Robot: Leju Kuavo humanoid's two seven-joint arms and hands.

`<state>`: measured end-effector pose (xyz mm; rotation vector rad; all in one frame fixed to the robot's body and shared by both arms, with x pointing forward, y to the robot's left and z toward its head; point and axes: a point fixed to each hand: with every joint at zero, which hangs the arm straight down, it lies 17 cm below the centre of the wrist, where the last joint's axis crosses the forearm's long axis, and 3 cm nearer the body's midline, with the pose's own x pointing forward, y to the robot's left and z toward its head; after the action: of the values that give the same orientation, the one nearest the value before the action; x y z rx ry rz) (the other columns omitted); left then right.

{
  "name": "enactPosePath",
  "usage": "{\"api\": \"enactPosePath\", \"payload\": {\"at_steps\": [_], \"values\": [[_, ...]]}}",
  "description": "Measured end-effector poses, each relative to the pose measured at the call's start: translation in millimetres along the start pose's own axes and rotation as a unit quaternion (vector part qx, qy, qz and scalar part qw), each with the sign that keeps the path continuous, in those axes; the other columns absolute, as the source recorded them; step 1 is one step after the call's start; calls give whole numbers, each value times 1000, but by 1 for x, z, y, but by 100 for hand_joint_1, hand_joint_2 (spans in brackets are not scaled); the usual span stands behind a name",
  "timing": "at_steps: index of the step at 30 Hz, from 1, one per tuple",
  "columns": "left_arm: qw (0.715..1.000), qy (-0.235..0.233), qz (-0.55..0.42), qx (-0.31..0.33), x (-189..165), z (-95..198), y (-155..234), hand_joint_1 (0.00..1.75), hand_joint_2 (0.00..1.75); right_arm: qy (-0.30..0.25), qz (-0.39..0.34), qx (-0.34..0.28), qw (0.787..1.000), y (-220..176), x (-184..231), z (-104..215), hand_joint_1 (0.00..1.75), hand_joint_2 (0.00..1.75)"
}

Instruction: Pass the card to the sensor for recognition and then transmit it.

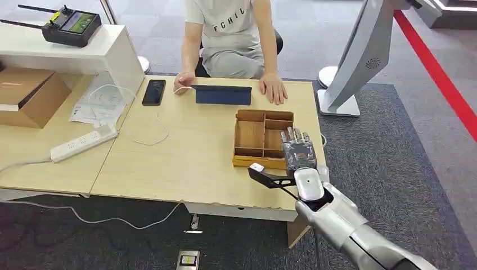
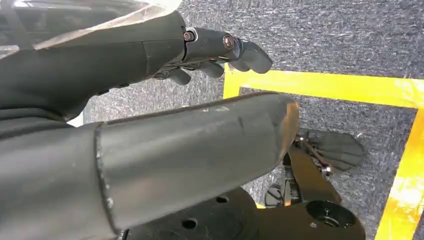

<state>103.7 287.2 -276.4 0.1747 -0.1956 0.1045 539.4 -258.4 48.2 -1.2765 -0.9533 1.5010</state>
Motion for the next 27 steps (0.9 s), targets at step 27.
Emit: {"api": "enactPosePath", "payload": {"at_steps": [27], "values": [[1000,1,6,7,0,0,2,0,0,-56,-22,-12,998,-19,49,11,0,175]]}}
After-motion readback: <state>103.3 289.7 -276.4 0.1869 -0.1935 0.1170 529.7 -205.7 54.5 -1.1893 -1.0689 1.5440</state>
